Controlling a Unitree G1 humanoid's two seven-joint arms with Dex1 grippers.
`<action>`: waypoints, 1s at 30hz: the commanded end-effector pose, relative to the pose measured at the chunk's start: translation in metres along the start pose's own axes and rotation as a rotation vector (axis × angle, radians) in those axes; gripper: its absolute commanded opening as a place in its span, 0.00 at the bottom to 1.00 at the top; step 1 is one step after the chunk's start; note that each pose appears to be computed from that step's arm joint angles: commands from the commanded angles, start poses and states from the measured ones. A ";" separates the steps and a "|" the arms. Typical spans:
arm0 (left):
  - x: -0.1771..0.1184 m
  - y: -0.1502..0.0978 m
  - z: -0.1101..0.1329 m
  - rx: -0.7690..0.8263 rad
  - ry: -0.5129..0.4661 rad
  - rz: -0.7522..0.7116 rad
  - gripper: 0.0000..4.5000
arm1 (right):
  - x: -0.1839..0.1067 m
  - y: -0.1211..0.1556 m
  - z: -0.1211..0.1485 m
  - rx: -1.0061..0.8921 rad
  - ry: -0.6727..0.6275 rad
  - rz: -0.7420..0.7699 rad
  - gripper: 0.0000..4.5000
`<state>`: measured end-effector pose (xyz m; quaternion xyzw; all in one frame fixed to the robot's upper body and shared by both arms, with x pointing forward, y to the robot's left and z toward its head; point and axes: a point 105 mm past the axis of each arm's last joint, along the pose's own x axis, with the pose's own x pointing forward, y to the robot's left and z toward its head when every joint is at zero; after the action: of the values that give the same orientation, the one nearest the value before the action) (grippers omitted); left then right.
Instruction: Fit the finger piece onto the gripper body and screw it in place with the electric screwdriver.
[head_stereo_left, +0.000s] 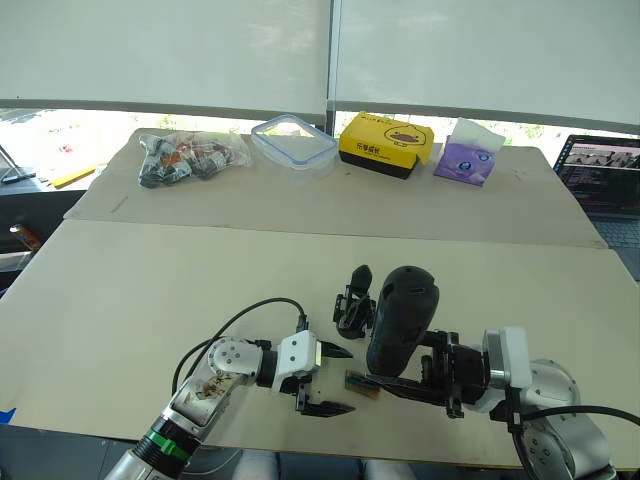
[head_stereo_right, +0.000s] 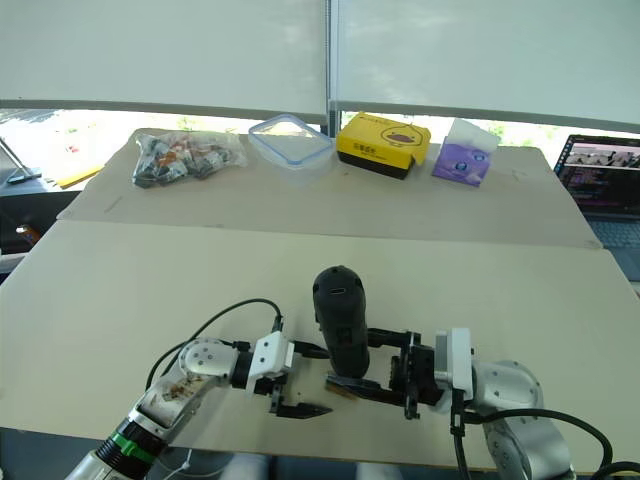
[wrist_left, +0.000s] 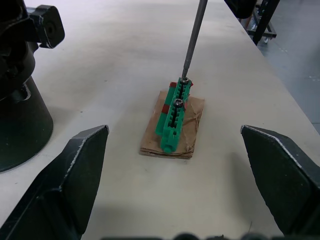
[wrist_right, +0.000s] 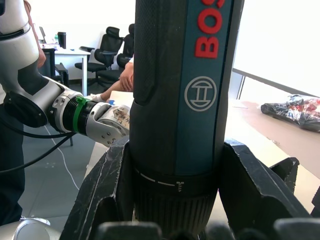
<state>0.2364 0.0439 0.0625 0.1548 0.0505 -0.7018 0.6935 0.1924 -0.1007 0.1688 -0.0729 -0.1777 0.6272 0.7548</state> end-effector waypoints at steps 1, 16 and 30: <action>0.005 -0.010 -0.011 -0.049 0.021 -0.031 1.00 | 0.000 0.000 0.010 -0.055 -0.031 0.004 0.43; 0.006 -0.011 -0.011 -0.052 0.022 -0.033 1.00 | -0.002 0.000 0.011 -0.056 -0.021 0.006 0.43; 0.006 -0.012 -0.009 -0.055 0.022 -0.036 1.00 | -0.001 0.002 0.013 -0.053 -0.027 0.011 0.43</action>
<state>0.2346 0.0428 0.0604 0.1509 0.0590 -0.7033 0.6922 0.1929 -0.1037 0.1656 -0.0773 -0.1662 0.6275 0.7567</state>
